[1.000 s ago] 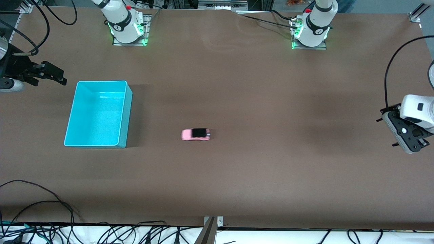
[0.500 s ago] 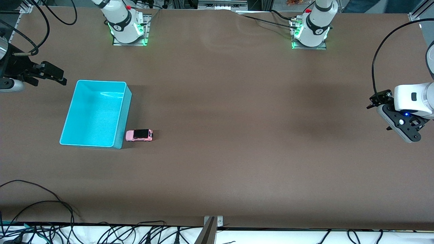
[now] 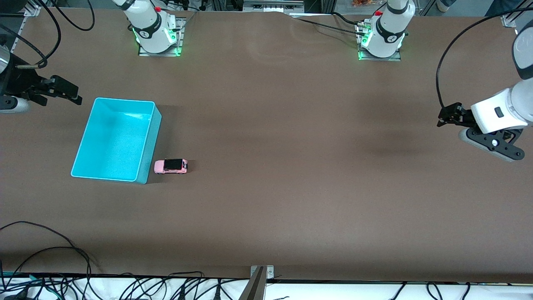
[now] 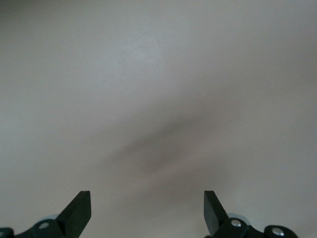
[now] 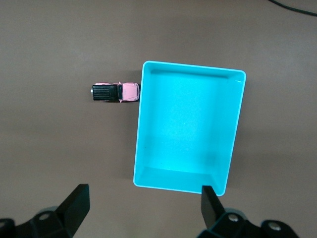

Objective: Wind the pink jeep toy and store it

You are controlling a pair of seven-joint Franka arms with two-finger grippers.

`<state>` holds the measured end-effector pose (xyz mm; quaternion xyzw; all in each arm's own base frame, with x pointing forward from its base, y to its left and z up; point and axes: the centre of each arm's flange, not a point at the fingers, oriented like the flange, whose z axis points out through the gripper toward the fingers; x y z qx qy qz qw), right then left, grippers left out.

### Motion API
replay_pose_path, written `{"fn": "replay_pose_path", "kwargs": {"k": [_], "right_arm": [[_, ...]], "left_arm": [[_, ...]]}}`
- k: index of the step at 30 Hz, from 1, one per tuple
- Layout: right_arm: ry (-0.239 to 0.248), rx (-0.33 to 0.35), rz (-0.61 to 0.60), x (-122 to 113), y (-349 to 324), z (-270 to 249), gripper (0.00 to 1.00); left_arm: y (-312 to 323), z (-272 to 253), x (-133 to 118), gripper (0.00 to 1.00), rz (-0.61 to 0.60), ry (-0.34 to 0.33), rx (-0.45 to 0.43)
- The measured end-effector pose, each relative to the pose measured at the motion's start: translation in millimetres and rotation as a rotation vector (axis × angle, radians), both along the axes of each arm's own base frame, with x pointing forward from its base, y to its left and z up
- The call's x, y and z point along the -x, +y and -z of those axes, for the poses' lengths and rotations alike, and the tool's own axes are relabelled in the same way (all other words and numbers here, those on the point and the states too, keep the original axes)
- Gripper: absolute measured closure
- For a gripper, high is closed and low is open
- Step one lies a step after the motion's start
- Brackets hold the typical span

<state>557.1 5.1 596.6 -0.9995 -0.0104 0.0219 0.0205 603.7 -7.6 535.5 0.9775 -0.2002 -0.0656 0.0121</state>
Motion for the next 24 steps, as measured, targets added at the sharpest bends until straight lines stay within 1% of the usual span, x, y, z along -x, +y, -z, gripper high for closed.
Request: {"fn": "replay_pose_path", "kwargs": {"k": [4, 9, 12, 15, 19, 24], "right_arm": [[0.007, 0.000, -0.002, 0, 1, 2, 0.00], [0.018, -0.002, -0.013, -3, 6, 8, 0.00], [0.030, -0.007, -0.051, -7, 15, 17, 0.00], [0.032, -0.013, -0.136, -12, 28, 26, 0.00], [0.025, -0.027, -0.309, -21, 46, 40, 0.00], [0.018, -0.046, -0.505, -34, 51, 61, 0.00]], "left_arm": [[-7, -6, 12, 0.00, -0.054, -0.001, -0.009], [-7, -5, 35, 0.00, -0.072, 0.014, -0.014], [-4, -5, 46, 0.00, -0.080, 0.001, -0.014], [0, -7, 53, 0.00, -0.090, -0.017, -0.013], [11, -9, 58, 0.00, -0.111, -0.027, -0.013], [20, -8, 59, 0.00, -0.126, -0.030, -0.013]]}}
